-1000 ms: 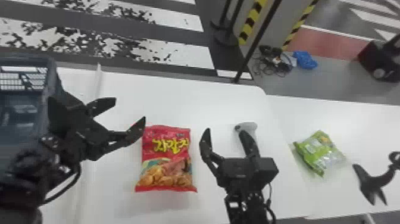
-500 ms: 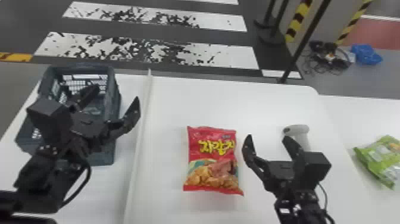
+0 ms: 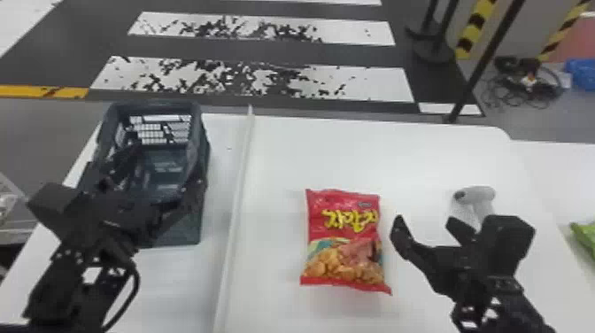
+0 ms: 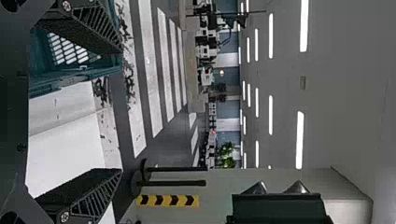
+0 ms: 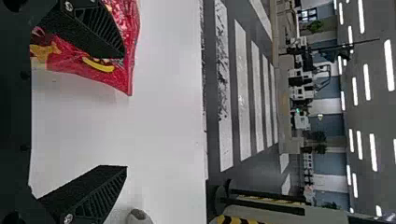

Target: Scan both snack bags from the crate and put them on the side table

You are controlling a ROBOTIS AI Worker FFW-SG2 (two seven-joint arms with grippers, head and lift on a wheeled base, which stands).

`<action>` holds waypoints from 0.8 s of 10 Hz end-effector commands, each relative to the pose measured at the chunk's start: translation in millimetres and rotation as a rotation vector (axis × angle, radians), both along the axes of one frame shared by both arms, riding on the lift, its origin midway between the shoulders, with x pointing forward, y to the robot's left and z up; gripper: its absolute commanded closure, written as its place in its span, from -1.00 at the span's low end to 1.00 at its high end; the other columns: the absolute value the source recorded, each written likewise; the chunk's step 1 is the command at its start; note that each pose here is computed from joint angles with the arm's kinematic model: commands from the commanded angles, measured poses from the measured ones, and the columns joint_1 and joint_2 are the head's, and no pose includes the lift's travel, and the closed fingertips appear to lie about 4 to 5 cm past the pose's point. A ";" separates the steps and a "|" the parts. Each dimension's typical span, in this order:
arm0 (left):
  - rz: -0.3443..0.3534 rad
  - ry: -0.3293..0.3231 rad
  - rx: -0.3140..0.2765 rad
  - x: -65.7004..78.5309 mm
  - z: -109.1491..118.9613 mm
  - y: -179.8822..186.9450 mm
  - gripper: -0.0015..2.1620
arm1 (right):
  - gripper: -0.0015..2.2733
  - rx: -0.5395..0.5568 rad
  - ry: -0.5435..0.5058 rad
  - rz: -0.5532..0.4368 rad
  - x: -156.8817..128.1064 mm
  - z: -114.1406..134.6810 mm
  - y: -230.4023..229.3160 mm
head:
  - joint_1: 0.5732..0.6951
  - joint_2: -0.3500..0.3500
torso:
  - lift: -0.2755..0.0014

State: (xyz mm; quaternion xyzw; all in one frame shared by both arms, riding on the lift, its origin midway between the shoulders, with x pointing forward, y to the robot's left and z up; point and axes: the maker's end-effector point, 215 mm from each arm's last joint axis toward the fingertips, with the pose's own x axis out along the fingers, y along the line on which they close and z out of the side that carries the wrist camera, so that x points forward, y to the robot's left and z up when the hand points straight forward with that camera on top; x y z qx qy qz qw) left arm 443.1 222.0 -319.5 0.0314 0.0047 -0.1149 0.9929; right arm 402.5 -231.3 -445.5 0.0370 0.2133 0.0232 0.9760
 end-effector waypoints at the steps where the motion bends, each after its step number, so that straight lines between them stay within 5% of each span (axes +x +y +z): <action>1: 0.011 0.012 -0.005 -5.1 -4.7 5.5 -0.91 | -0.92 0.081 0.177 0.029 -24.5 -25.4 4.2 | 1.00 -0.04 | 0.36; 4: 0.009 0.023 -0.004 -7.9 -9.7 5.7 -0.91 | -0.92 0.323 0.441 0.133 -76.0 -44.9 32.7 | 1.00 0.06 | 0.36; 8: 0.000 0.030 -0.006 -10.8 -14.7 3.9 -0.91 | -0.92 0.500 0.598 0.175 -95.6 -63.4 47.3 | 1.00 0.16 | 0.36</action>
